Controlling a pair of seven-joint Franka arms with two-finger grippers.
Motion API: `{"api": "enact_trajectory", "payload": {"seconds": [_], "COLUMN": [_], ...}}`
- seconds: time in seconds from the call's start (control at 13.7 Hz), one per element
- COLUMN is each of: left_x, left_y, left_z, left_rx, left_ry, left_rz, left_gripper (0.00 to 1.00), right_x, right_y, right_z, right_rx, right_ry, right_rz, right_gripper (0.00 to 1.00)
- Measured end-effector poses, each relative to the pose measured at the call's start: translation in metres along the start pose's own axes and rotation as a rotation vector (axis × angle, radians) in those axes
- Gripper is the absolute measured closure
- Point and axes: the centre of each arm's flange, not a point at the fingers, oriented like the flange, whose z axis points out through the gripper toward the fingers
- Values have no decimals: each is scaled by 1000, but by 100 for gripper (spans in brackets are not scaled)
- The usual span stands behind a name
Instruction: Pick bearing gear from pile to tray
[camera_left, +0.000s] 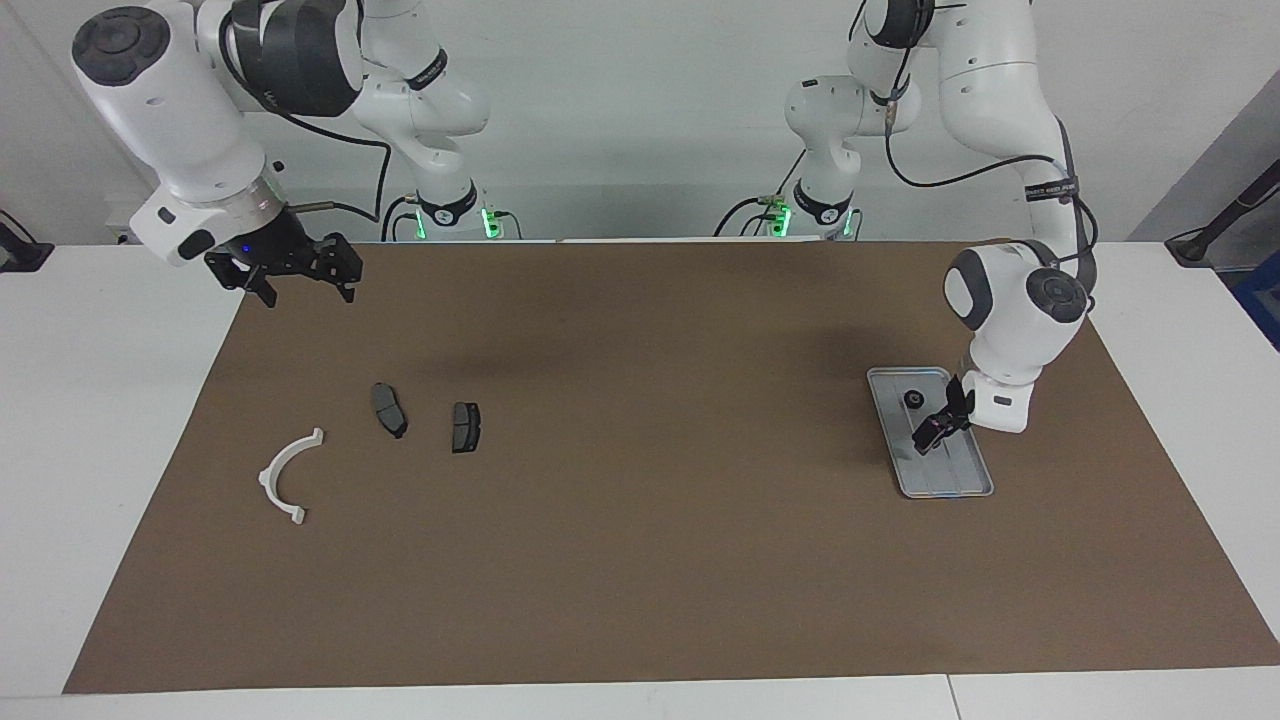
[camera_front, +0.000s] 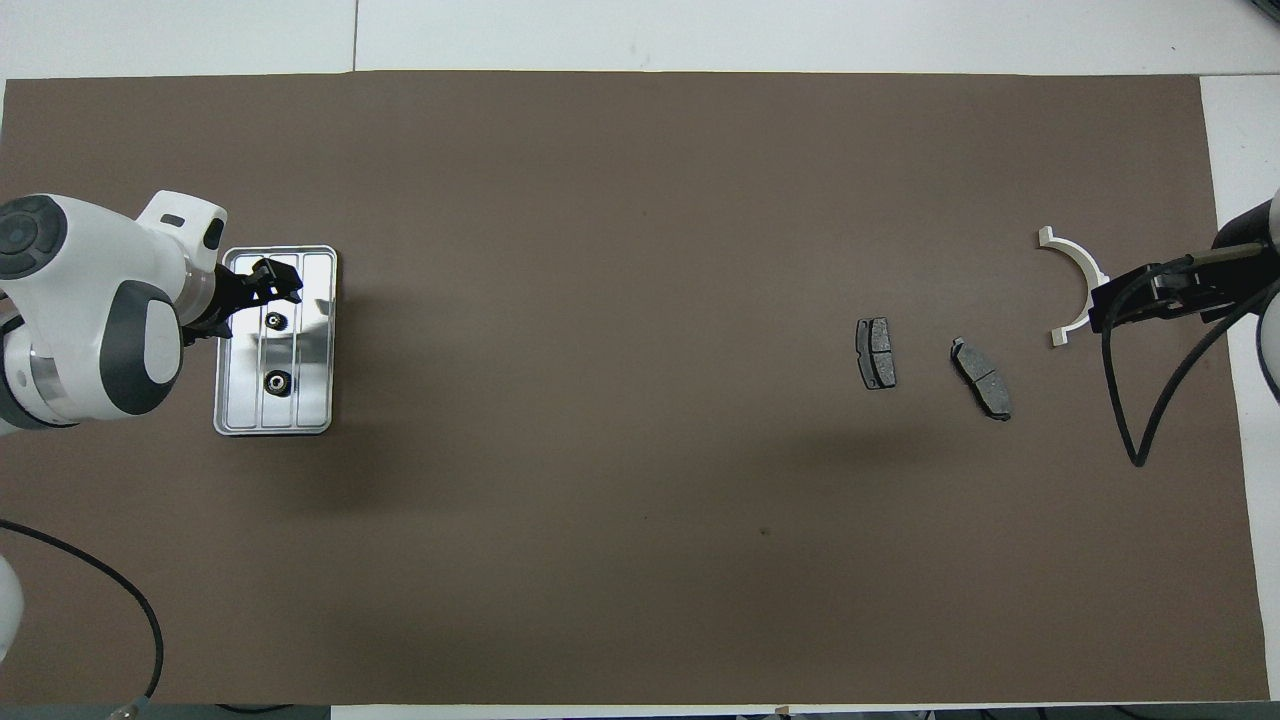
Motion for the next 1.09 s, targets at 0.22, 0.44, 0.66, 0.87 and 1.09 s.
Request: {"api": "enact_trajectory", "payload": {"seconds": [0.22, 0.44, 0.66, 0.87, 1.09], "left_x": [-4, -18, -33, -54, -64], "left_y": [-7, -18, -26, -35, -40], "left_z": [-53, -111, -170, -226, -253], "left_rx": [-4, -8, -3, -13, -18], "left_ry": [-5, -14, -41, -31, -24], "left_rz": [-7, -16, -14, 22, 60], "left_gripper": [0, 0, 0, 0, 0], "right_x": [0, 0, 0, 0, 0], "right_y": [0, 0, 1, 1, 1], "right_z": [0, 0, 0, 0, 0], "right_rx": [0, 0, 0, 0, 0], "right_ry": [2, 3, 3, 3, 3], "right_rz": [0, 1, 1, 1, 1], "right_gripper": [0, 0, 0, 0, 0]}}
